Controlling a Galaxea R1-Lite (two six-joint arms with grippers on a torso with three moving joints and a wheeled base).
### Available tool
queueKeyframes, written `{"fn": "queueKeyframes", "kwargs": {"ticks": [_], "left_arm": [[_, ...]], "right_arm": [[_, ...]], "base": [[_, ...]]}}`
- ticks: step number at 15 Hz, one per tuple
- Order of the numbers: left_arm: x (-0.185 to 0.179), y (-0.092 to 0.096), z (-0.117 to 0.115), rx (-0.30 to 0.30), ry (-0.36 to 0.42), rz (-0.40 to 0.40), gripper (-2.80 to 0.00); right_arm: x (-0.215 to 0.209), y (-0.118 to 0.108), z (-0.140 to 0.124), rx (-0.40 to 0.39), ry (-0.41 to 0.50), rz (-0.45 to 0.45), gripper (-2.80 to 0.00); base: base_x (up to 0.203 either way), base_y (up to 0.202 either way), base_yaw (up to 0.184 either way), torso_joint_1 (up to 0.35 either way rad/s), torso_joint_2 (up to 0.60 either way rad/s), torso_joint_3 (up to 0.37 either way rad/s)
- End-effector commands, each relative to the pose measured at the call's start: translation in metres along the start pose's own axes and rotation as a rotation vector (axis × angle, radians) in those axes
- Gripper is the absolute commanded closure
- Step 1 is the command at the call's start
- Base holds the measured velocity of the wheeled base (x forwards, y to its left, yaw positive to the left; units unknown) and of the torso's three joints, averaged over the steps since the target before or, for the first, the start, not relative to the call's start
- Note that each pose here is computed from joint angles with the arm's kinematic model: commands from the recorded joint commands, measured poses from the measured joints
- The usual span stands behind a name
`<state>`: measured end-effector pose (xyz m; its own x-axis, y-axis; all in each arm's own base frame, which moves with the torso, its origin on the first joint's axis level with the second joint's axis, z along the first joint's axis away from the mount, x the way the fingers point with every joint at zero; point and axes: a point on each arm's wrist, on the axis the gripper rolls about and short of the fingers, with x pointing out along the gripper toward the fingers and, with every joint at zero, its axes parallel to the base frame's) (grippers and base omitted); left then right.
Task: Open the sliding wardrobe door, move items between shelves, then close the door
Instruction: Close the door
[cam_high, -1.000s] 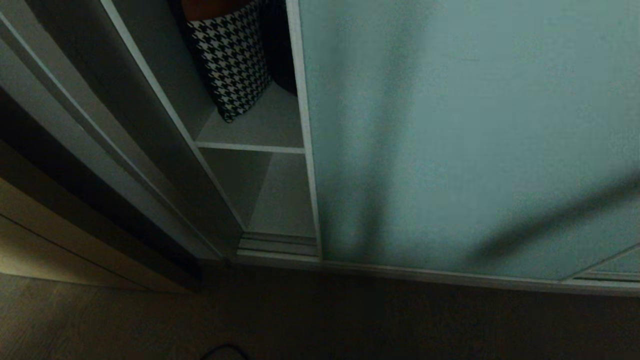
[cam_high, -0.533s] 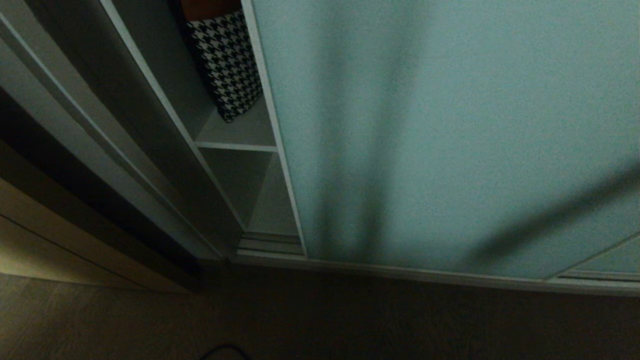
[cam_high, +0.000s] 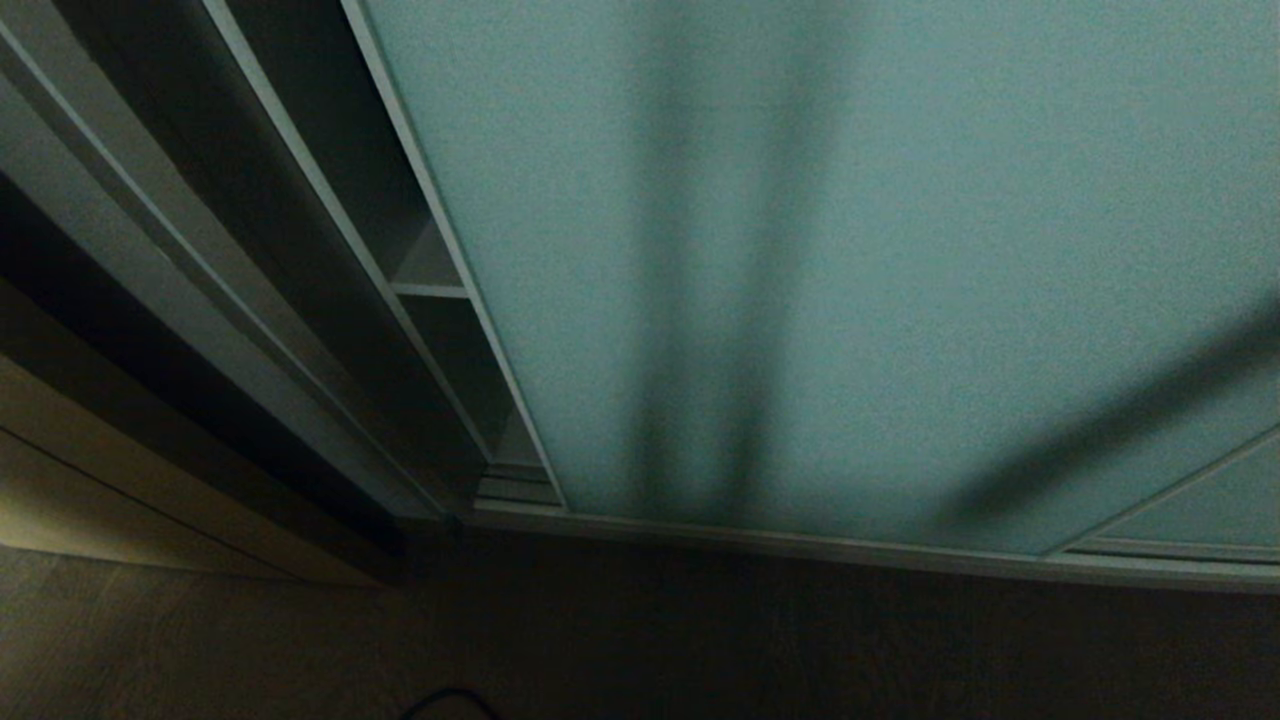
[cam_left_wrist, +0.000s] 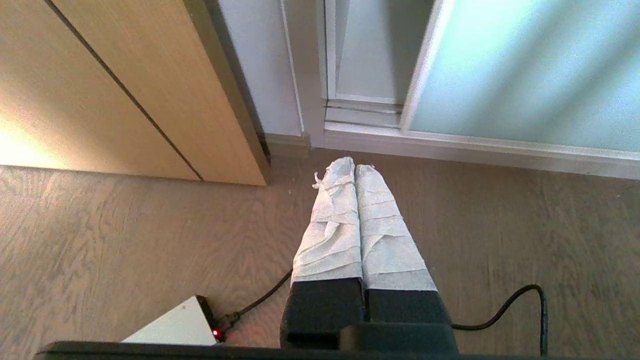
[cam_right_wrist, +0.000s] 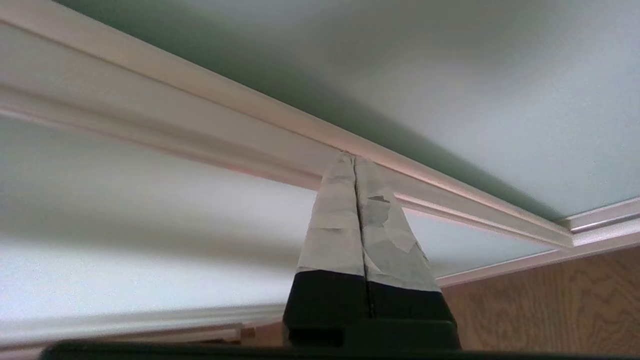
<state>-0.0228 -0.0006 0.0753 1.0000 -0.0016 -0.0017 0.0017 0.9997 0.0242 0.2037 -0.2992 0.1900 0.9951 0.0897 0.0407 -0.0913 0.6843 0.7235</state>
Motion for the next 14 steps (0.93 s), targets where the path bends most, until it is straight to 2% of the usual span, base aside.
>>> {"fn": "queueKeyframes", "kwargs": {"ticks": [1,4,8,11,14], "left_arm": [[0.0,0.0,0.0,0.0,0.0,0.0,0.0],[0.0,0.0,0.0,0.0,0.001,0.0,0.0],[0.0,0.0,0.0,0.0,0.001,0.0,0.0],[0.0,0.0,0.0,0.0,0.0,0.0,0.0],[0.0,0.0,0.0,0.0,0.0,0.0,0.0]], "right_arm": [[-0.005,0.015,-0.002,-0.024,-0.002,0.016,0.0],[-0.013,0.031,-0.001,-0.065,-0.023,0.024,0.0],[-0.039,0.051,0.02,-0.15,-0.104,-0.005,0.0],[-0.054,0.073,0.032,-0.168,-0.153,-0.007,0.0],[-0.07,0.095,0.041,-0.24,-0.215,-0.022,0.0]], "base": [[0.0,0.0,0.0,0.0,0.0,0.0],[0.0,0.0,0.0,0.0,0.0,0.0],[0.0,0.0,0.0,0.0,0.0,0.0],[0.0,0.0,0.0,0.0,0.0,0.0],[0.0,0.0,0.0,0.0,0.0,0.0]]}}
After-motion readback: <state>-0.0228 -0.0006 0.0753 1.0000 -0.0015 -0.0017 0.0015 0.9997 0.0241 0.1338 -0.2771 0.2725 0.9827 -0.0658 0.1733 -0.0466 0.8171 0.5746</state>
